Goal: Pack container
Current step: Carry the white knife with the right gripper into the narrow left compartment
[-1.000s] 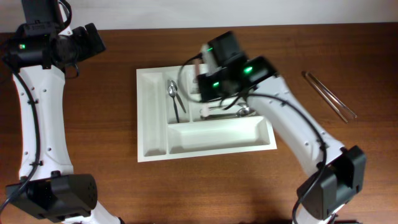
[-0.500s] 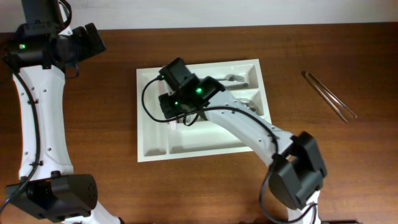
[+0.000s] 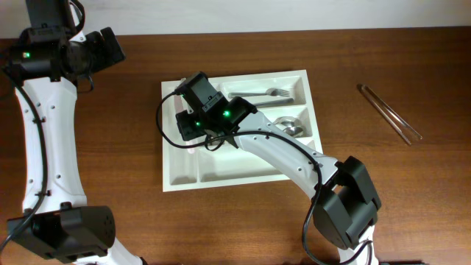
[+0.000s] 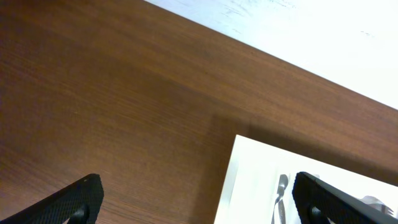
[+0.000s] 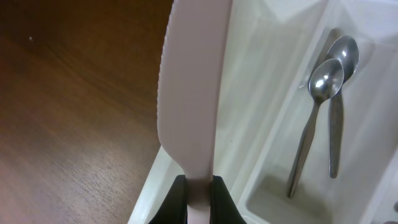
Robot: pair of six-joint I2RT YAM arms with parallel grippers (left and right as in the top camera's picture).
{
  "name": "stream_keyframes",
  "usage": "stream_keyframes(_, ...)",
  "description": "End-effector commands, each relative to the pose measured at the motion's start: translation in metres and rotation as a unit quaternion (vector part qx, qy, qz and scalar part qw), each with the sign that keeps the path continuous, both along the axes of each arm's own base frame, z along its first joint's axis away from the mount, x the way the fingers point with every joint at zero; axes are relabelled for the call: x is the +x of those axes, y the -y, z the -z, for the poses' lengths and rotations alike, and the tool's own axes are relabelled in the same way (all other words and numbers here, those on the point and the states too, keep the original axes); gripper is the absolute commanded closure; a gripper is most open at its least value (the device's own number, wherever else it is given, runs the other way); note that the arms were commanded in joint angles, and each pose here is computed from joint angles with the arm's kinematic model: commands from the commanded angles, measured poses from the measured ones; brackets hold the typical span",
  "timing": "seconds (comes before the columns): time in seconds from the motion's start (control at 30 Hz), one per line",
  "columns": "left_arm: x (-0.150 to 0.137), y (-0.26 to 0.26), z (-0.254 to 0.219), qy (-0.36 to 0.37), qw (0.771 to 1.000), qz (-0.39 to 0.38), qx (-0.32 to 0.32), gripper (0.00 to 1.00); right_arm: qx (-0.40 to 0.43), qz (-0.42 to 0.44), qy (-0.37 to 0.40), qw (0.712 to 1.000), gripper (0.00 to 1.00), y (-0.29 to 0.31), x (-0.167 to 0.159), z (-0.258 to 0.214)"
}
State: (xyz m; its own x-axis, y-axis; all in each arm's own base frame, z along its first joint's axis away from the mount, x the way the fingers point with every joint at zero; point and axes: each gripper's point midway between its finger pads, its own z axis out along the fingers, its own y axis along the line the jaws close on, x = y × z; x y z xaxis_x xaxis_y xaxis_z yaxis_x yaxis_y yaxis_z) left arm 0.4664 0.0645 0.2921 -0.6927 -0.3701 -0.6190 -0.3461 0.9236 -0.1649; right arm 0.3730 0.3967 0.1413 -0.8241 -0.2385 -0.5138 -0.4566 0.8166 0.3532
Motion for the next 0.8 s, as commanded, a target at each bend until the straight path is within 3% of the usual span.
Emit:
stream_keyframes(0.0,0.001,-0.002,-0.001,0.001,1.0,0.002,0.007,0.01,0.007,0.009,-0.009,1.0,0.96,-0.008,0.001,0.005)
stream_keyframes(0.53,0.0,-0.003,-0.001,0.001,1.0,0.001,0.007,0.01,-0.012,0.013,-0.036,0.999,0.94,-0.009,0.0,0.038)
stream_keyframes(0.57,0.001,-0.003,-0.001,0.001,1.0,0.001,0.007,0.01,-0.012,0.013,-0.036,0.999,0.76,-0.009,0.0,0.038)
stream_keyframes(0.6,0.001,-0.003,-0.001,0.001,1.0,0.001,0.007,0.01,-0.011,0.013,-0.036,0.999,0.51,-0.009,0.0,0.037)
stream_keyframes(0.7,0.001,-0.003,-0.001,0.001,1.0,0.001,0.007,0.01,-0.004,0.011,-0.034,0.999,0.41,-0.011,0.001,0.035)
stream_keyframes(0.77,0.001,-0.003,-0.001,0.001,1.0,0.001,0.007,0.01,0.008,0.009,-0.035,0.999,0.4,-0.012,0.005,0.03)
